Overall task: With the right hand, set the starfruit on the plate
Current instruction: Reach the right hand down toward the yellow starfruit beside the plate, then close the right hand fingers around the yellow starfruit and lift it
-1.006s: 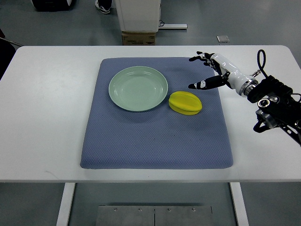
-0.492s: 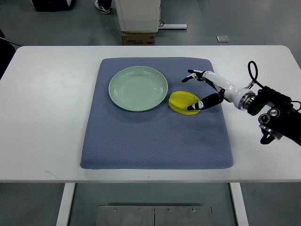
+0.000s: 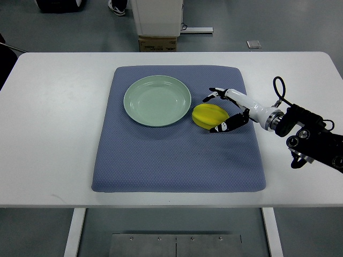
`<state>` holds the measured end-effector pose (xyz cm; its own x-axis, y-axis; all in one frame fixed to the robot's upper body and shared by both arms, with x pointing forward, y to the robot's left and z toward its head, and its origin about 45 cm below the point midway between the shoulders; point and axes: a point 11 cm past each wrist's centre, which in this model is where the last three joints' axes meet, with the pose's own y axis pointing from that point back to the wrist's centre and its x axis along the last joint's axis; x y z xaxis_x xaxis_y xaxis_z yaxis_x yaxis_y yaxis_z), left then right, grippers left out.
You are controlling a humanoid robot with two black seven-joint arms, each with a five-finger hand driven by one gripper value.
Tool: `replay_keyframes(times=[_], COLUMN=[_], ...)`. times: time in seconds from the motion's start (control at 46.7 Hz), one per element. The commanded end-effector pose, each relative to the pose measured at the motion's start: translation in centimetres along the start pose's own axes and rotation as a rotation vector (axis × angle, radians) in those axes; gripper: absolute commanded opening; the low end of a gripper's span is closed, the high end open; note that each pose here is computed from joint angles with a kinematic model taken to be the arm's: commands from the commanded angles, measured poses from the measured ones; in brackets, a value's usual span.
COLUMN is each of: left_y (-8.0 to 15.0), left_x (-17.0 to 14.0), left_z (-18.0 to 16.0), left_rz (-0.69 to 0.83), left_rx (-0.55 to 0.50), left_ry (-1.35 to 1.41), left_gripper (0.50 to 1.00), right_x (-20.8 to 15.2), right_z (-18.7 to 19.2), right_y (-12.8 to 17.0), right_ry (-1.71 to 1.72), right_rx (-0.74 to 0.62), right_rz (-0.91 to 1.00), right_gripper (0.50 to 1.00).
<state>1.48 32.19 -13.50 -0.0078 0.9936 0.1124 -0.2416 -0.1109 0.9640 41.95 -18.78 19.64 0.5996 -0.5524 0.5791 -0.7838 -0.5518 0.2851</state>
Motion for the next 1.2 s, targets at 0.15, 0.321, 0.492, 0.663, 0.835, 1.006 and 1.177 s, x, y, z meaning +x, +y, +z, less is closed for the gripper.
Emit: replay_keyframes(times=[0.15,0.321,0.492,0.663,0.835,1.006,1.177], left_y=[0.0,0.0,0.0,0.0,0.0,0.0,0.0], left_x=[0.0,0.0,0.0,0.0,0.0,0.0,0.0], left_z=[0.0,0.0,0.0,0.0,0.0,0.0,0.0], left_rz=[0.0,0.0,0.0,0.0,0.0,0.0,0.001], left_rx=[0.0,0.0,0.0,0.0,-0.001,-0.001,0.0], left_ry=[0.0,-0.002,0.0,-0.002,0.0,-0.002,0.001], left_gripper=[1.0,1.0,1.0,1.0,1.0,1.0,1.0], right_x=[-0.3,-0.3,-0.7,-0.7,-0.5,-0.2,0.2], right_z=[0.1,0.6,1.2,1.6,1.8,1.9,1.9], right_y=[-0.7,-0.7,-0.6,-0.5,-0.5,-0.4,-0.5], right_ry=[-0.001,0.003,0.012,0.015,0.016,0.017,0.016], right_rx=[-0.015,-0.03,-0.042,-0.052,-0.055,-0.058,-0.059], right_rz=[0.012,0.014,0.005,0.015,0.021,0.028,0.039], right_gripper=[0.956,0.918,0.883,0.805,0.671,0.533,0.5])
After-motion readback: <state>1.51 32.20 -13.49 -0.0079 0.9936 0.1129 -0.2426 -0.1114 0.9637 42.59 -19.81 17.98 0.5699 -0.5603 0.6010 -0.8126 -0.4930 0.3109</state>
